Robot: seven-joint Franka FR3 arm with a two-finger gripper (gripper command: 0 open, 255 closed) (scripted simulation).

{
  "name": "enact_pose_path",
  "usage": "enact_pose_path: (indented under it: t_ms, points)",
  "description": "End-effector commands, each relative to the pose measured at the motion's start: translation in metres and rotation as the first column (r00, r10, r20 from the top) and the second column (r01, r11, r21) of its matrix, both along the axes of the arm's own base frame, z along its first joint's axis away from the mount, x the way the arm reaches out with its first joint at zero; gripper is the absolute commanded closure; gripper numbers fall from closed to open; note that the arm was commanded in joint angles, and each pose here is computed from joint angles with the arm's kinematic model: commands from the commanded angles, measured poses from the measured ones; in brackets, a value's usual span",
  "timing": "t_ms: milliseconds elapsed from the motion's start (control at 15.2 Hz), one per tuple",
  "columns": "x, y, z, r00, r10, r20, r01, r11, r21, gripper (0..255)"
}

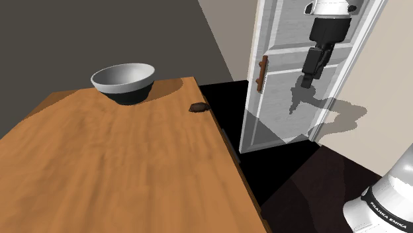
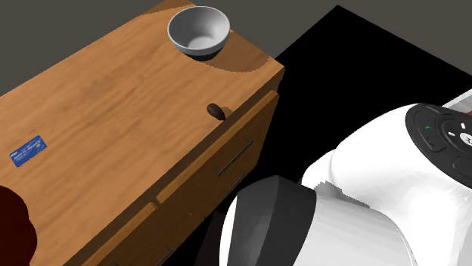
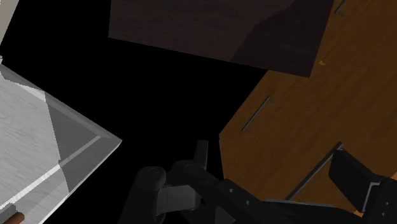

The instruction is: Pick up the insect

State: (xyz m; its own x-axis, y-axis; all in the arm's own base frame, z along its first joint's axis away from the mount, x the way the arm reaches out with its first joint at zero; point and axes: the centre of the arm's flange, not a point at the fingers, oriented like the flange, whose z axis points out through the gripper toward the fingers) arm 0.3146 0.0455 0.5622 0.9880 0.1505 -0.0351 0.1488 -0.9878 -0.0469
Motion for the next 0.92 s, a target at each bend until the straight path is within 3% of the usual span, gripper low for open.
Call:
enact_pose_path:
  t_ms: [0, 858]
  points:
    - [0.000, 0.000, 0.000, 1.000, 0.000, 0.000, 0.000, 1.000, 0.000, 0]
    - [0.091, 0.140, -0.021, 0.999, 0.002, 0.037, -0.002, 1.000, -0.002, 0]
